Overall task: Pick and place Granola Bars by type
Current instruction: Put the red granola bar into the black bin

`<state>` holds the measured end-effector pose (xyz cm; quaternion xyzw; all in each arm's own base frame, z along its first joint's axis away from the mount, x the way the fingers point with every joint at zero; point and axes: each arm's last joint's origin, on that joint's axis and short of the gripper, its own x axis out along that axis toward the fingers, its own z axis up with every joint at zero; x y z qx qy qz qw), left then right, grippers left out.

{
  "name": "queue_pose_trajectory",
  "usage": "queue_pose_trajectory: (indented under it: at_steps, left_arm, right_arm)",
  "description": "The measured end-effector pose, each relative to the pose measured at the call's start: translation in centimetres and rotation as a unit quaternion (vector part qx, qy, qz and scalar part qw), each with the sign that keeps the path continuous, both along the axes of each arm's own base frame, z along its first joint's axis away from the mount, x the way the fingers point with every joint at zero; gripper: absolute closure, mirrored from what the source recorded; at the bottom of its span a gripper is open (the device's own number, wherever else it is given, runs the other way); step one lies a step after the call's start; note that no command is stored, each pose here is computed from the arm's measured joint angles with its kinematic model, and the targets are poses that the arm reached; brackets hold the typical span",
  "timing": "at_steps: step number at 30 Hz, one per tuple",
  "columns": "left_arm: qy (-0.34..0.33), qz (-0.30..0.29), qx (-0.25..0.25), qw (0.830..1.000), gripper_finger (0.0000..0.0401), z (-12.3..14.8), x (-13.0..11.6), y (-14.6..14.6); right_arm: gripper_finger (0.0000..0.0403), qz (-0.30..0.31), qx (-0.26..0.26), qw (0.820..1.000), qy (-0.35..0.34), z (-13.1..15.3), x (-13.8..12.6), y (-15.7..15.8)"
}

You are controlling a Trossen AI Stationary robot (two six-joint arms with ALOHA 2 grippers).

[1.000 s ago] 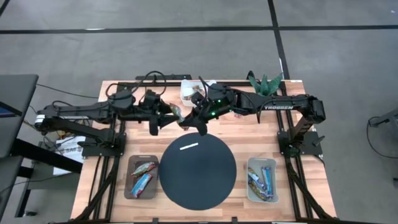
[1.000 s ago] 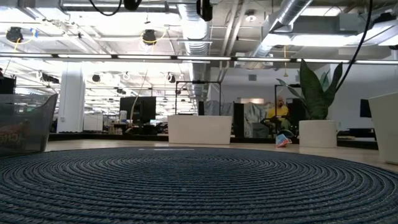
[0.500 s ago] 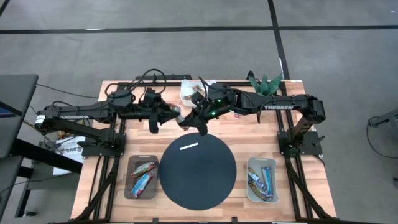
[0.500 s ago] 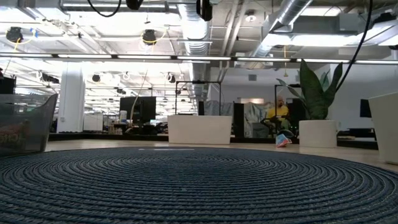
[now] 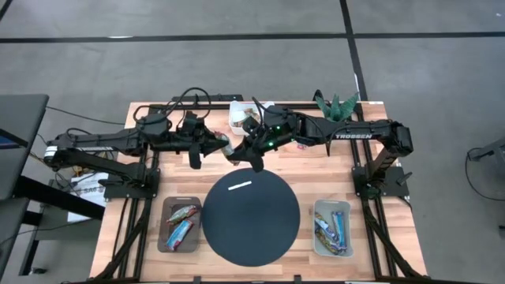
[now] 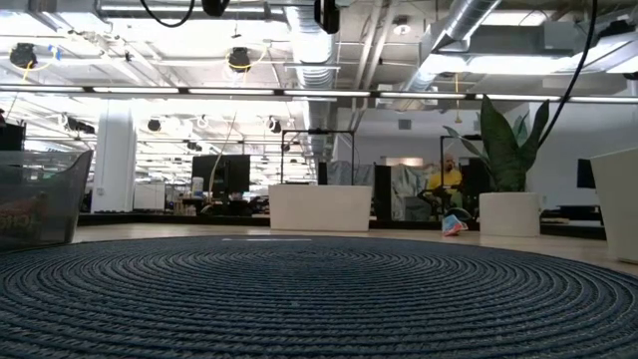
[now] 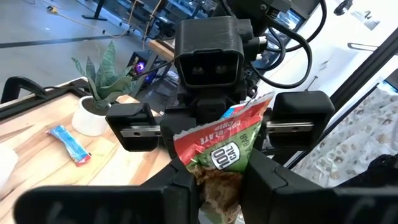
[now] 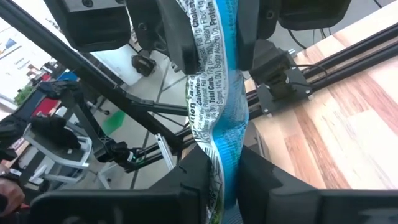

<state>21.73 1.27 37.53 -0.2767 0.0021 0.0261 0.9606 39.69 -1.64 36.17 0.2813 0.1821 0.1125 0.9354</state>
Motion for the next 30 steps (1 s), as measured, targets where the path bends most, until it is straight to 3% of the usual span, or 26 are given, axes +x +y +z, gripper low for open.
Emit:
queue_pose_trajectory:
  at_steps: [11, 16, 19, 23, 26, 30]
  left_arm:
    - [0.040, 0.004, -0.007, 0.999, 0.0341, -0.2, -1.7, -0.1]
    - [0.094, -0.065, -0.057, 0.992, 0.0340, -0.7, -3.9, -0.6]
    - [0.148, -0.123, -0.114, 0.975, 0.0341, -1.3, -5.5, -1.2]
    - [0.236, -0.175, -0.192, 0.936, 0.0343, -2.4, -8.0, -2.0]
    - [0.304, -0.177, -0.237, 0.906, 0.0343, -3.4, -9.6, -2.3]
    - [0.359, -0.165, -0.262, 0.881, 0.0343, -4.2, -10.7, -2.6]
  right_arm:
    - [0.0204, 0.024, 0.012, 1.000, -0.011, 0.9, -0.2, -1.2]
    - [0.0151, 0.029, 0.009, 0.999, 0.027, 1.0, -0.7, -2.0]
    - [0.0142, 0.035, 0.008, 0.998, 0.046, 1.3, -1.3, -2.5]
    - [0.0142, 0.036, 0.009, 0.996, 0.079, 1.0, -1.8, -3.0]
    - [0.0142, 0.039, 0.002, 0.995, 0.089, 1.1, -2.1, -3.2]
    - [0.0142, 0.038, 0.003, 0.994, 0.098, 0.9, -2.2, -3.2]
